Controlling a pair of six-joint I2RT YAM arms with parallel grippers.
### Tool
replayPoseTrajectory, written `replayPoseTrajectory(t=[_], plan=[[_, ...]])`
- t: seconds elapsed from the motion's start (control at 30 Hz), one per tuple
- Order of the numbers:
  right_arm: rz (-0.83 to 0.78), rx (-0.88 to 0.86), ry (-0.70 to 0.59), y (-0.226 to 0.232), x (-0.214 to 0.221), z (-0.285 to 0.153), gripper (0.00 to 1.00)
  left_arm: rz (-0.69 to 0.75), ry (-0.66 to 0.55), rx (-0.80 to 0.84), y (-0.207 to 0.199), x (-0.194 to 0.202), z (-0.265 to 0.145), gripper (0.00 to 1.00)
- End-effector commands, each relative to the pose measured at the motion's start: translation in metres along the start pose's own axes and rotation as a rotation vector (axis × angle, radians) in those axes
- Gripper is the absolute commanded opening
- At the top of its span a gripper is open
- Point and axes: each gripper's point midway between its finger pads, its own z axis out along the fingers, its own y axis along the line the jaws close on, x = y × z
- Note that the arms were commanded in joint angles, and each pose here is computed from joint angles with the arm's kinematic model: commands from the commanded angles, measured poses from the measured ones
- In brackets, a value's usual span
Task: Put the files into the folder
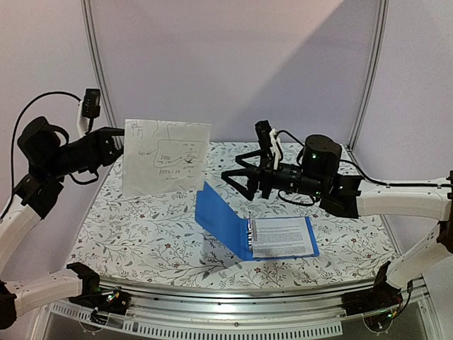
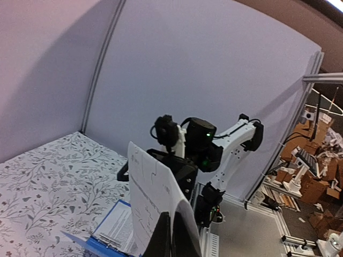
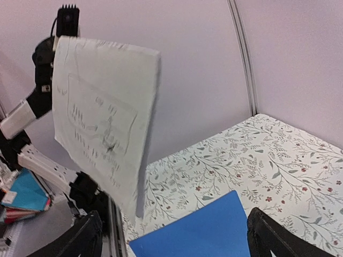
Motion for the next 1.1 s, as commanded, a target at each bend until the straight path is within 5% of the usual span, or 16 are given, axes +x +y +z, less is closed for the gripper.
replayPoseTrajectory(t=[0.0,0.23,0.63,0.8,0.97,1.07], plan=[[0.125,-0.153,-0.122,0.013,-0.027,-0.003,0.93,-0.008,0.05,0.109,-0.016,0.008,0.028,0.0],[0.166,-0.383,-0.133,0.042,-0.029,-0.006,0.86,-0.009,0.09,0.129,-0.015,0.019,0.051,0.0],[0.283,-0.487,-0.094,0.051,-0.021,-0.01,0.35,-0.048,0.064,0.08,0.005,0.024,0.061,0.0],[0.324,-0.424,-0.072,0.035,-0.013,-0.005,0.01,-0.058,0.069,0.044,0.012,0.027,0.063,0.01],[0.412,-0.239,-0.003,-0.014,-0.006,-0.009,0.0,-0.04,0.135,-0.277,0.065,0.037,0.054,0.53],[0.465,-0.124,0.047,-0.051,-0.005,-0.027,0.0,-0.027,0.201,-0.524,0.107,0.046,0.039,0.68]])
